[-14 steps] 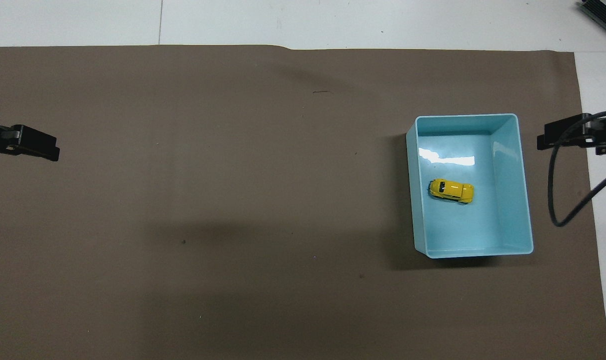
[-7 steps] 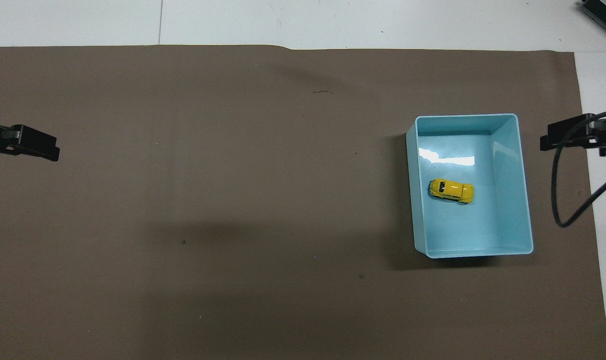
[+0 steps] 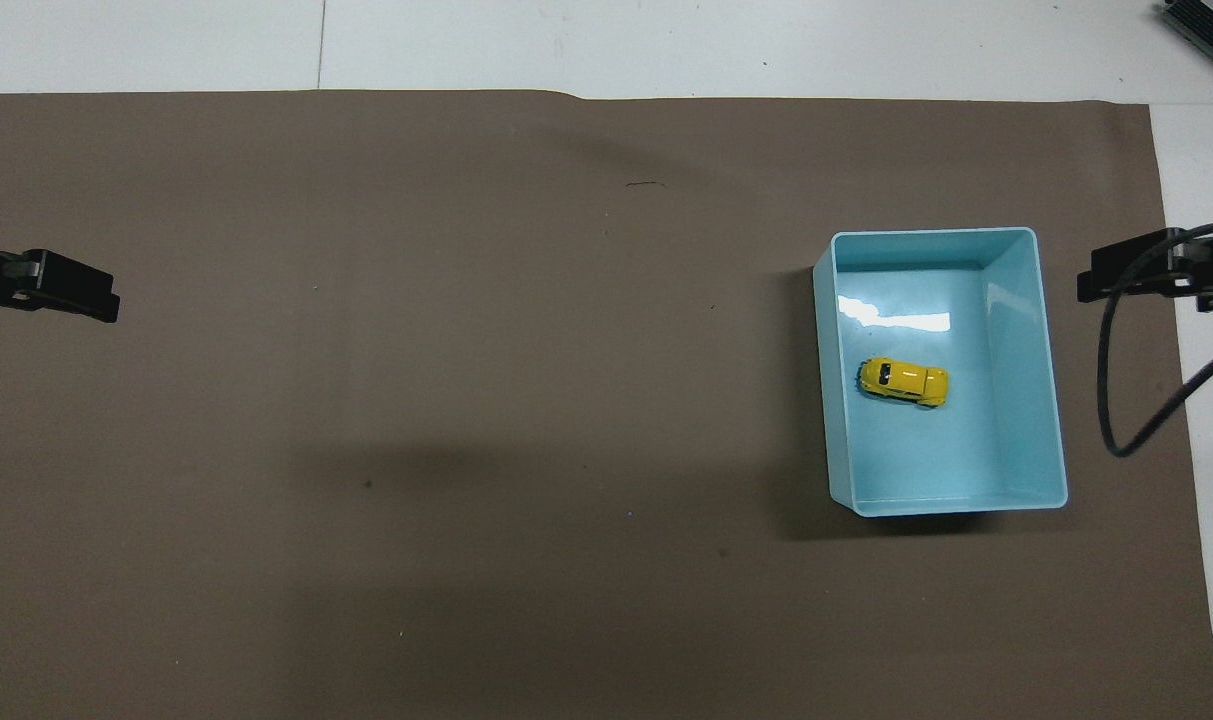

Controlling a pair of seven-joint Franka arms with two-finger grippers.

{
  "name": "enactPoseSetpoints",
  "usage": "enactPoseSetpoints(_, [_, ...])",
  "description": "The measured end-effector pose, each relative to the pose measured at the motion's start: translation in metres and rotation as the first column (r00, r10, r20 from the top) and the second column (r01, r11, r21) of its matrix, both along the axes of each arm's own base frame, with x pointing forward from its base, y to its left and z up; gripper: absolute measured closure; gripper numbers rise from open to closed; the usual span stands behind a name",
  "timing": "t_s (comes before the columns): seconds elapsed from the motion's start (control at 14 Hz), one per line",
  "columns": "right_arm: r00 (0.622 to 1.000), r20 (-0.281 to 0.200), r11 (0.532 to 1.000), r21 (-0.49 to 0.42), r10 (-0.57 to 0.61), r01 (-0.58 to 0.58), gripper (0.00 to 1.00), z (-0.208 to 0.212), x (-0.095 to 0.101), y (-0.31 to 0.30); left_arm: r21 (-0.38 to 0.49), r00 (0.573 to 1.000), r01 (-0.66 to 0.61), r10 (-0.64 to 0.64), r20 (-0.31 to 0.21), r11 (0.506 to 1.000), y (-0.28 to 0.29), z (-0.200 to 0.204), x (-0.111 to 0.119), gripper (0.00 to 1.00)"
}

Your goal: Wind up and store yellow beetle car

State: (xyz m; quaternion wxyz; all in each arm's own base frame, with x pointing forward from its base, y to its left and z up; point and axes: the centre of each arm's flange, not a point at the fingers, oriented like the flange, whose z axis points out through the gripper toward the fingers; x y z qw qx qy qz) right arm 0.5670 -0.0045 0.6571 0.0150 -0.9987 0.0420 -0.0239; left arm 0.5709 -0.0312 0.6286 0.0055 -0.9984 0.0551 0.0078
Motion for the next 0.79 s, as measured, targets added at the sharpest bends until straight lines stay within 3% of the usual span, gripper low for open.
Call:
enactPoseSetpoints(0.21, [0.998, 0.007, 0.998, -0.010, 0.065, -0.065, 0.00, 0.0027, -0.0005, -0.0037, -0.001, 1.000, 0.002, -0.002, 0.000, 1.000, -0.0012, 0.0000, -0.0001, 0.00])
enactPoseSetpoints(0.79, [0.997, 0.015, 0.997, -0.012, 0.073, -0.072, 0.00, 0.0072, -0.0018, -0.0052, 0.001, 1.000, -0.001, 0.001, -0.018, 1.000, 0.0006, -0.0001, -0.0031, 0.00])
